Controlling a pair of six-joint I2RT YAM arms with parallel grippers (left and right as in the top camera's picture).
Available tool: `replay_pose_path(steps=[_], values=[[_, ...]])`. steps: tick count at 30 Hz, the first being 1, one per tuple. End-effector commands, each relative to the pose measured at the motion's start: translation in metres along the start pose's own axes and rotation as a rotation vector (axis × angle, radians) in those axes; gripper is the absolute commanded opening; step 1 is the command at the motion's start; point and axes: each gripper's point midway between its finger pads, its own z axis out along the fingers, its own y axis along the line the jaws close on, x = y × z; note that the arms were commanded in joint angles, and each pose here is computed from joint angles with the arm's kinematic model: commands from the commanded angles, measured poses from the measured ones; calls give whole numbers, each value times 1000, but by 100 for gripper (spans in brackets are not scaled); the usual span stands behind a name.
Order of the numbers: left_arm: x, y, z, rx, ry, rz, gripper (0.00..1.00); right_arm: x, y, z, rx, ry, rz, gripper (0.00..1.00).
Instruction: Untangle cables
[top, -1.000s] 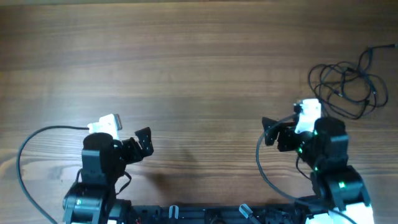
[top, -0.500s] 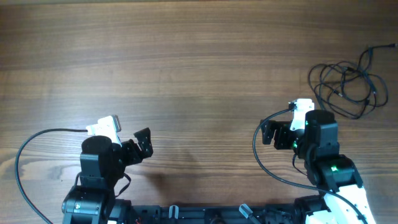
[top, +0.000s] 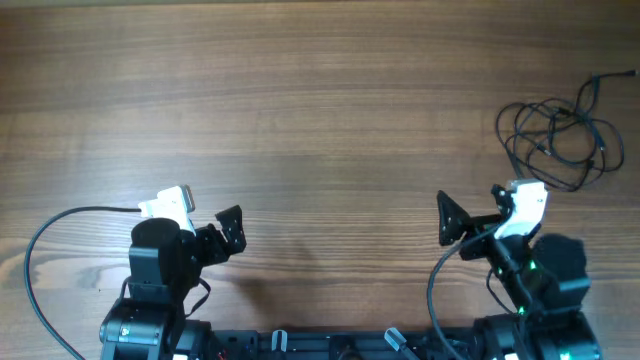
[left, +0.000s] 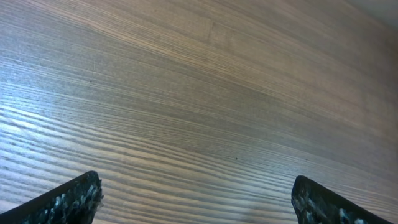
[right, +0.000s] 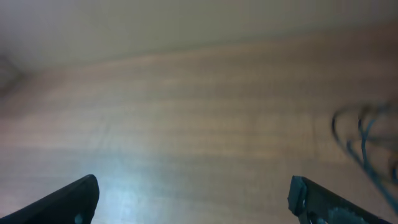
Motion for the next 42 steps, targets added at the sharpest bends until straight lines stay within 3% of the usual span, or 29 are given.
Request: replay_pose_path(steps=[1, 5, 12, 17, 19, 27, 42], values=[[2, -1, 1, 6, 1, -7, 100, 13, -7, 7, 2, -90, -31, 100], [2, -1, 1, 6, 1, -7, 100, 16, -4, 14, -55, -255, -54, 100], [2, -1, 1, 6, 1, -7, 100, -8, -21, 8, 32, -489, -132, 100], [2, -1, 1, 6, 1, -7, 100, 6, -10, 15, 22, -437, -456, 99], [2, -1, 1, 6, 1, -8, 100, 26, -16, 24, 29, -343, -444, 100], [2, -1, 1, 6, 1, -7, 100, 21, -37, 21, 105, -353, -326, 100], [2, -1, 1, 6, 1, -7, 100, 21, -38, 21, 112, -352, -327, 100]])
